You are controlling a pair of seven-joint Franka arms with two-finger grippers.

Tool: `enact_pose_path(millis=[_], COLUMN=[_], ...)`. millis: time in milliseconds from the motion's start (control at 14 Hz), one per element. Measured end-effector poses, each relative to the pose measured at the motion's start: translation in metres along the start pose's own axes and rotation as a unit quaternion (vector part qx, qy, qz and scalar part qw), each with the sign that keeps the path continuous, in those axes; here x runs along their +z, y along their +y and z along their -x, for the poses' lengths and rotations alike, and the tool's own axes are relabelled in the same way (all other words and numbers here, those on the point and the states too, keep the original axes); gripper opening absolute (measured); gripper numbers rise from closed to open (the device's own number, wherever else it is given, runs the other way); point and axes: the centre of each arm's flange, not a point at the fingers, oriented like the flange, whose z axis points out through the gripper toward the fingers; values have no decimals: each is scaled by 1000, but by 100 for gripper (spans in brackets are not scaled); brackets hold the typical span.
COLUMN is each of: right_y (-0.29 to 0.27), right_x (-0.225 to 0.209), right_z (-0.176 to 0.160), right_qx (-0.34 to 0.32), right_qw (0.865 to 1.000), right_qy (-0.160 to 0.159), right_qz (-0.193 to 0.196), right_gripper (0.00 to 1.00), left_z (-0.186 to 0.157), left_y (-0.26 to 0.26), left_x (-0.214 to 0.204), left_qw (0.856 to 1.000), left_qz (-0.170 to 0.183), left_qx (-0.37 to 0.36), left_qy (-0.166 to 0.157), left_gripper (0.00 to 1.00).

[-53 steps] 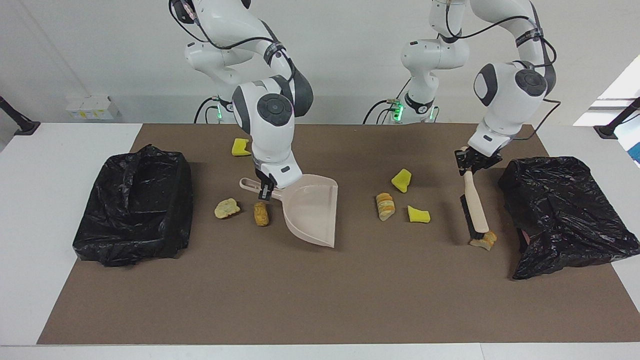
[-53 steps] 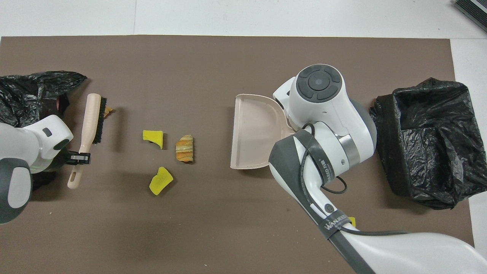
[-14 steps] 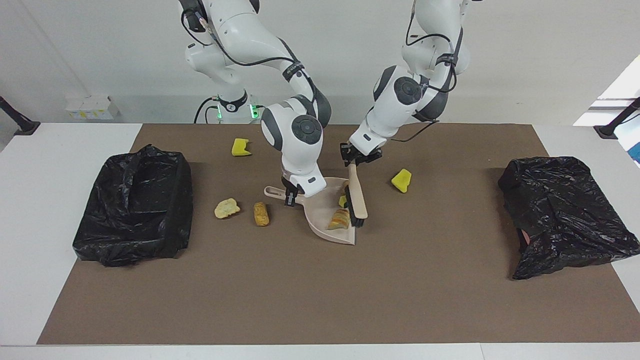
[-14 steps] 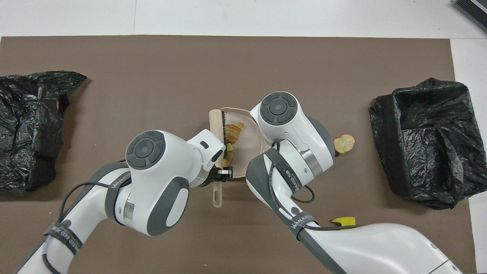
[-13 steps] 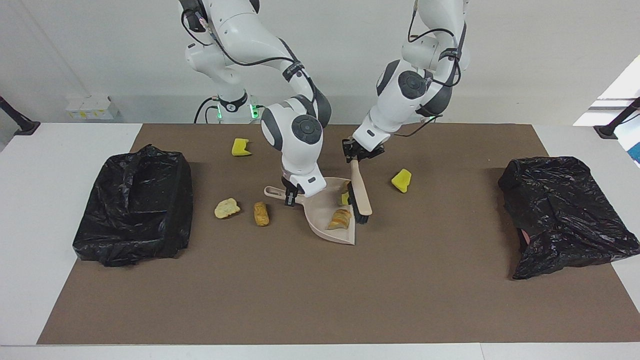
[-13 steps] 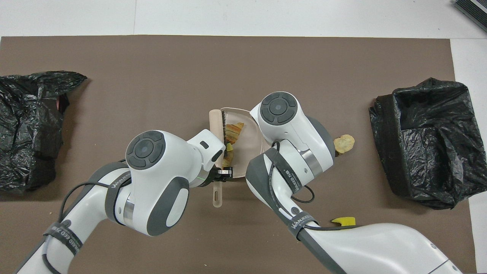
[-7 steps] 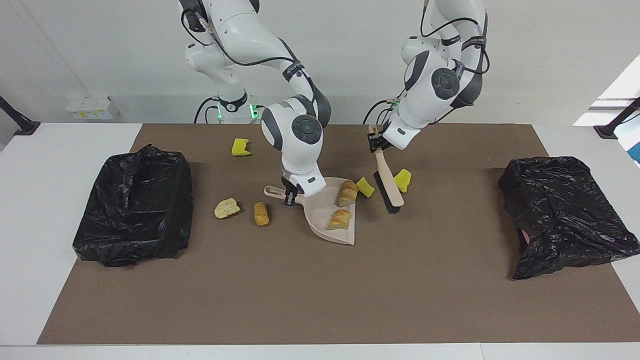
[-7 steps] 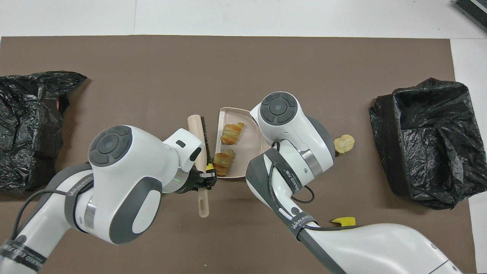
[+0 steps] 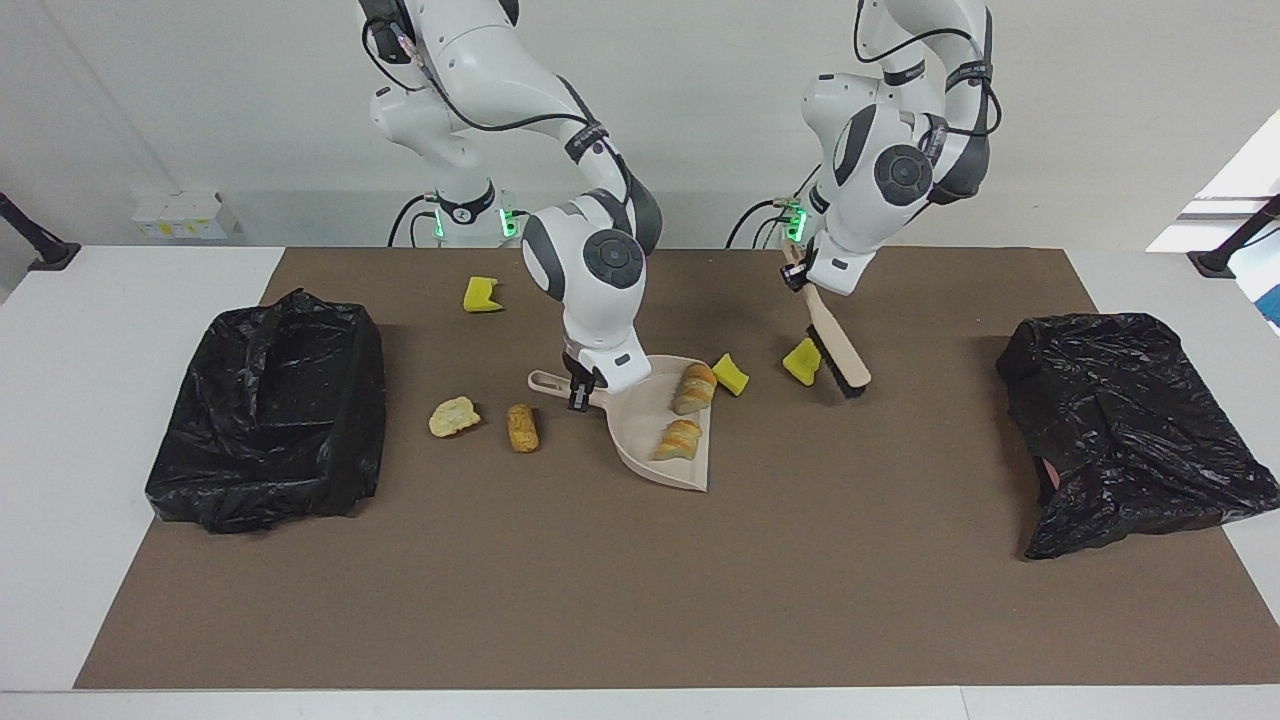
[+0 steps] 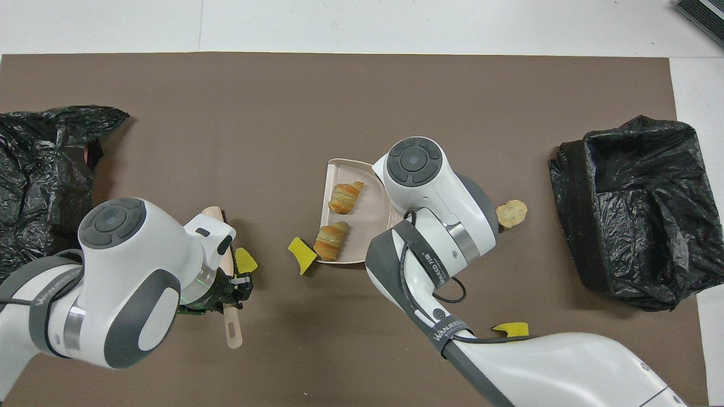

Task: Sweep and dump trash in bin
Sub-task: 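Sweep the yellow sponge pieces into the dustpan with the left gripper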

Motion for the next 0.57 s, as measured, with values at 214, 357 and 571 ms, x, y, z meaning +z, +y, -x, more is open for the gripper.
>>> enact_pose_path(millis=[214, 357, 571], right_y=[-1, -1, -1], right_x=[0, 0, 0], right_z=[0, 1, 1], right_qx=[6, 9, 9], right_qw=[1000, 1000, 1000], right_qy=[0, -1, -1], right_qz=[0, -1, -1], right_gripper=[32, 32, 32], left_z=[21, 30, 40], left_y=[-19, -10, 14], left_x=[21, 36, 45], left_qw=[999, 999, 998], left_qz=[0, 7, 29], left_qx=[-38, -40, -28], left_qy=[10, 28, 41], left_gripper=[27, 27, 27])
